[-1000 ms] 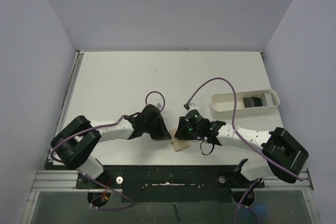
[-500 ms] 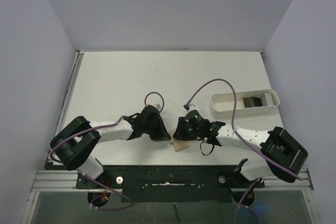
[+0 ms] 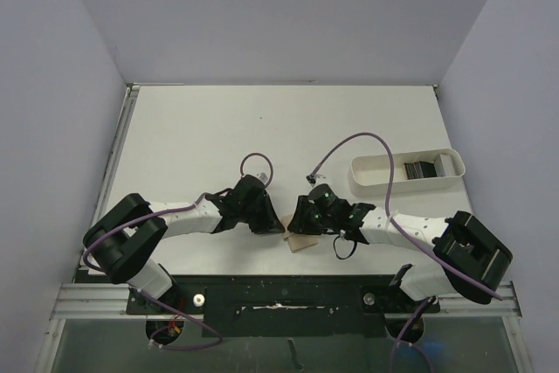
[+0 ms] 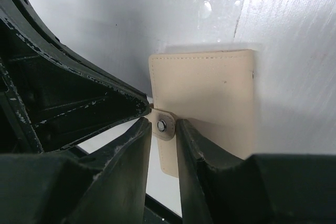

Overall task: Put the credit cards into the card holder
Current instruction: Close the card holder at the center of the board.

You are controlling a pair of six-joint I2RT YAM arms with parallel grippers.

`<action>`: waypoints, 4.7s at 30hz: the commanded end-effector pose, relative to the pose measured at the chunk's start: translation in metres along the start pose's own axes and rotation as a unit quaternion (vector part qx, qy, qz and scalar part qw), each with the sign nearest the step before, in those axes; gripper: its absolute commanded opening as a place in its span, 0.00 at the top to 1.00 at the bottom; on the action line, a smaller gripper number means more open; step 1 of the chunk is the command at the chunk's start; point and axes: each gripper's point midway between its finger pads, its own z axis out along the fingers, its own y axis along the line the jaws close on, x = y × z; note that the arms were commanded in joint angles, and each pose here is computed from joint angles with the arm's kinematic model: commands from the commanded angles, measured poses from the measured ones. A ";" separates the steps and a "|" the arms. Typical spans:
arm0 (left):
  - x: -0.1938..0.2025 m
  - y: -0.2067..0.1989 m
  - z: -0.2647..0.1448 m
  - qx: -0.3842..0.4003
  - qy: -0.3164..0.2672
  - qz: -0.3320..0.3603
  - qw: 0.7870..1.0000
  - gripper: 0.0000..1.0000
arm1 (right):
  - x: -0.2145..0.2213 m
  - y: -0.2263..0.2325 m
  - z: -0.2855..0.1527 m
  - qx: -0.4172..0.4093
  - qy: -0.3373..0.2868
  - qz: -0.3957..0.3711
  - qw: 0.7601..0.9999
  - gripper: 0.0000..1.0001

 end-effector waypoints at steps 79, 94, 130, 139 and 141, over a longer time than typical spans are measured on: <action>-0.005 -0.051 -0.001 0.081 0.000 0.027 0.996 0.93 | -0.014 -0.012 0.000 0.015 -0.040 -0.037 0.998 1.00; -0.006 -0.054 0.001 0.081 -0.001 0.029 0.996 0.93 | -0.010 -0.016 0.004 0.018 -0.036 -0.035 0.999 1.00; -0.001 -0.040 0.013 0.025 0.002 0.054 0.998 0.99 | -0.007 -0.016 0.003 0.012 -0.030 -0.034 0.999 1.00; 0.001 -0.031 0.013 -0.001 -0.003 0.068 0.998 1.00 | -0.007 -0.015 0.003 0.012 -0.029 -0.036 0.999 1.00; 0.002 -0.030 0.014 -0.003 -0.002 0.070 0.998 1.00 | -0.008 -0.015 0.003 0.011 -0.029 -0.036 0.999 1.00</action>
